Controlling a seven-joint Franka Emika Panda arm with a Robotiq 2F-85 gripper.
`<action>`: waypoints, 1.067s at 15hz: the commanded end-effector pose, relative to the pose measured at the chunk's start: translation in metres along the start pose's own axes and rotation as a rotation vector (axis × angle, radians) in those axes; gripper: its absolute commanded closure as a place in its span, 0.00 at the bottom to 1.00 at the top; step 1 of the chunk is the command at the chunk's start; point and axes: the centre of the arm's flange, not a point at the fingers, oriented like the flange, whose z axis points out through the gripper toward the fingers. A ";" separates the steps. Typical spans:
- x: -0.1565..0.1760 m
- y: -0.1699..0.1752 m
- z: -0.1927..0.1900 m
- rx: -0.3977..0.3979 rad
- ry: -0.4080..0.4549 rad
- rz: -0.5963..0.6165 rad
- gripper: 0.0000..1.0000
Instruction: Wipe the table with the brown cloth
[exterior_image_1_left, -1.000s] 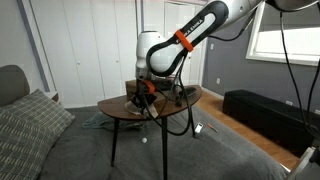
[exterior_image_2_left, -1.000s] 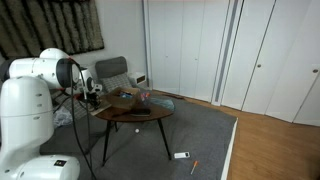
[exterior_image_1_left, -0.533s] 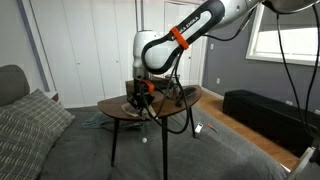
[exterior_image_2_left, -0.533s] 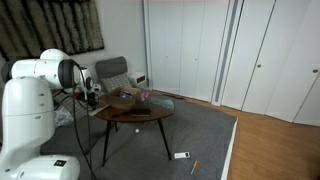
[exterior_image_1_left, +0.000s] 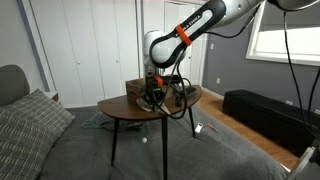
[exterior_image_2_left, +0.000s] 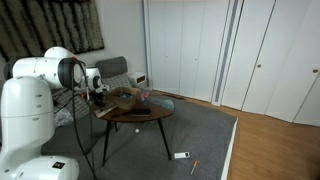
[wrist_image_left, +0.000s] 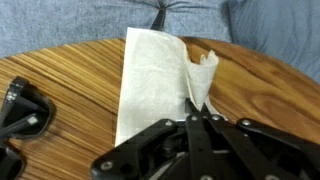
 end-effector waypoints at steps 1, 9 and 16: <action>-0.008 0.030 0.007 -0.027 -0.047 0.072 1.00; -0.007 0.060 0.009 -0.046 -0.071 0.202 1.00; -0.026 -0.003 0.008 0.033 -0.206 -0.012 1.00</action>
